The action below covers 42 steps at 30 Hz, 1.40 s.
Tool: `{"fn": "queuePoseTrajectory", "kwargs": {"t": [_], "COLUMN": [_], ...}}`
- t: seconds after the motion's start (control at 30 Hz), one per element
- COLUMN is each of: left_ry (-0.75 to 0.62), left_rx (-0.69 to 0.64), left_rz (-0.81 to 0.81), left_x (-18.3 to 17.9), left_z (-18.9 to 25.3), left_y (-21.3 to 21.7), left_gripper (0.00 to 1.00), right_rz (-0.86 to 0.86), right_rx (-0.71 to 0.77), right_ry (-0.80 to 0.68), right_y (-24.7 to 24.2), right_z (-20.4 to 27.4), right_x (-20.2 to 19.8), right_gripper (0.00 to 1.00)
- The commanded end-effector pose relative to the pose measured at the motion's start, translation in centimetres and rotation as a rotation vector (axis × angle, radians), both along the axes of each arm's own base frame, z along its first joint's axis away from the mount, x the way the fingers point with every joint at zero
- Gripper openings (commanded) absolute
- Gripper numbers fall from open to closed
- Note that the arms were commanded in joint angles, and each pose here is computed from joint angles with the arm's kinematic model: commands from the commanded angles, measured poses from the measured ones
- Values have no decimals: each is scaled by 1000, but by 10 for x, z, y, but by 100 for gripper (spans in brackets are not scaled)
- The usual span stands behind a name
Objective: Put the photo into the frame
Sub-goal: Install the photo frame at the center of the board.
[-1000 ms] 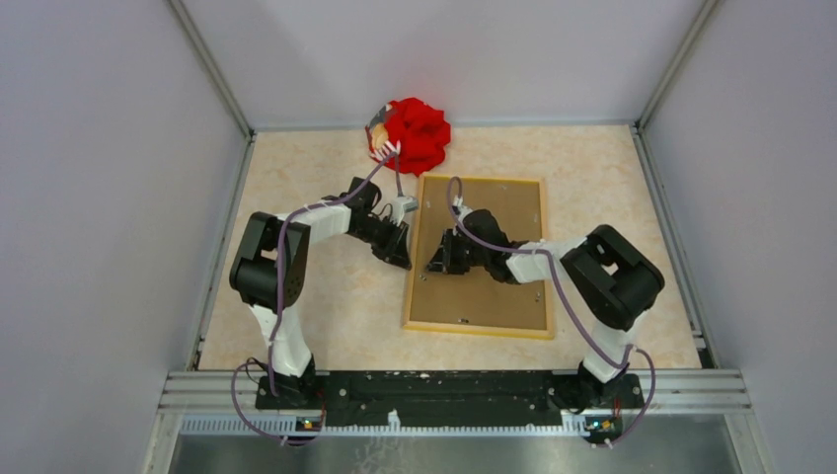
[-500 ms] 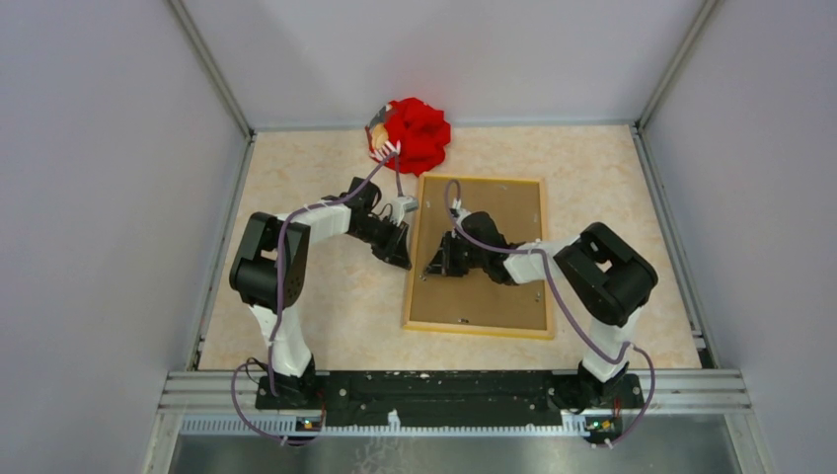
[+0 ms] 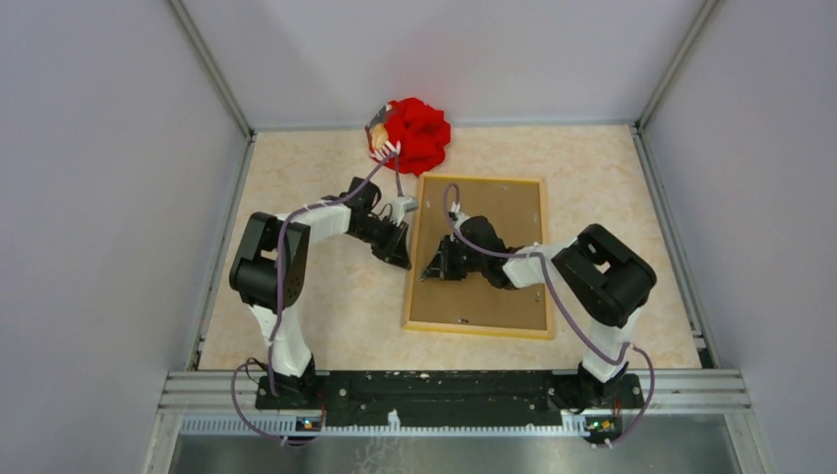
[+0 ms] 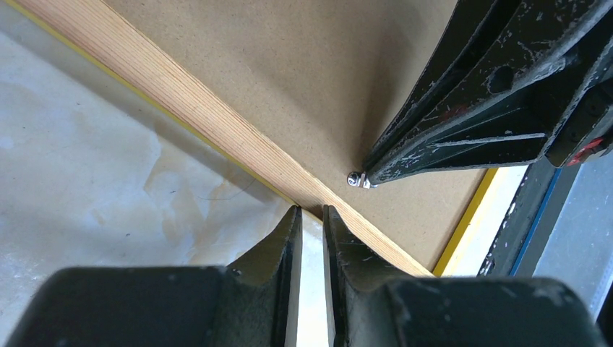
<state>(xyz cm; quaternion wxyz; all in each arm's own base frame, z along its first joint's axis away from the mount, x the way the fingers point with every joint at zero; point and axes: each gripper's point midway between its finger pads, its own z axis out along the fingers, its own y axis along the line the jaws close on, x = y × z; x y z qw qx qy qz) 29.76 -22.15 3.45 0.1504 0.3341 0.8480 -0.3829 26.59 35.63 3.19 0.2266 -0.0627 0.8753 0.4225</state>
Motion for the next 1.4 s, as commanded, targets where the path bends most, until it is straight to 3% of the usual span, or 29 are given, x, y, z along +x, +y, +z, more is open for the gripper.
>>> {"fn": "queuePoseTrajectory", "kwargs": {"t": [0.0,1.37], "left_ry": [-57,-53], "left_rx": [69,65], "left_rz": [-5,-11], "left_x": [6,4], "left_z": [-4,-4], "left_y": [10,10], "left_gripper": [21,19], "right_rz": [25,-52], "right_rx": [4,62], "right_ry": [3,-2], "right_y": [6,20], "right_z": [0,2], "right_x": [-13,4], "right_gripper": [0,0]}}
